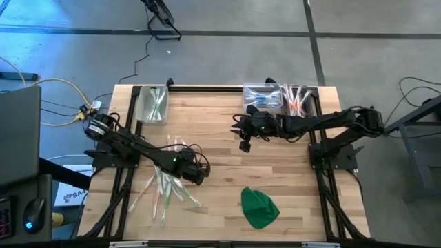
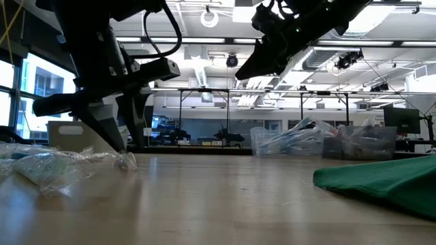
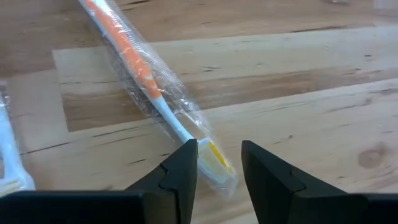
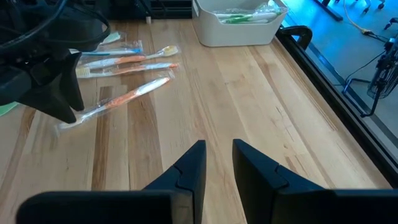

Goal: Pick & Place Toothbrushes
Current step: Put the orange toothbrush into the black bin

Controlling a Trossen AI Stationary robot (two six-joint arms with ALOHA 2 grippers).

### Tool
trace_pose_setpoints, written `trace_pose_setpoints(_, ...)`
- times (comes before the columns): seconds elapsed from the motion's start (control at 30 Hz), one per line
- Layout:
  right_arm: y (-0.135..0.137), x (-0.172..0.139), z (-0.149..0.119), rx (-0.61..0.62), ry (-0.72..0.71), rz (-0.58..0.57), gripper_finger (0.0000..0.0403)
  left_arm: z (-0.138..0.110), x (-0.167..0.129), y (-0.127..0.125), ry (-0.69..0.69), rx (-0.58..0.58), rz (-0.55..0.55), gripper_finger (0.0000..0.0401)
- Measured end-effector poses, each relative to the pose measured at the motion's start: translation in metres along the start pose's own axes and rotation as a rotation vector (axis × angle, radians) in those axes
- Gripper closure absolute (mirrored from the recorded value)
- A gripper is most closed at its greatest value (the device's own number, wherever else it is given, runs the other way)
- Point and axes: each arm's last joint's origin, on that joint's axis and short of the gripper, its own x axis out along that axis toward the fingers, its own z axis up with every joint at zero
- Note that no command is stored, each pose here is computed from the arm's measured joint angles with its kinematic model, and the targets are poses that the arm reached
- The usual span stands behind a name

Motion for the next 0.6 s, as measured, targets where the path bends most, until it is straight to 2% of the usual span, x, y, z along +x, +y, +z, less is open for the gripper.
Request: trace_pose_setpoints(0.6, 0.0, 0.0, 0.0, 0.0, 0.0, 0.0, 0.0332, 0.0005, 0.0, 0.0023, -0.004, 0.003, 0.023, 0.0279)
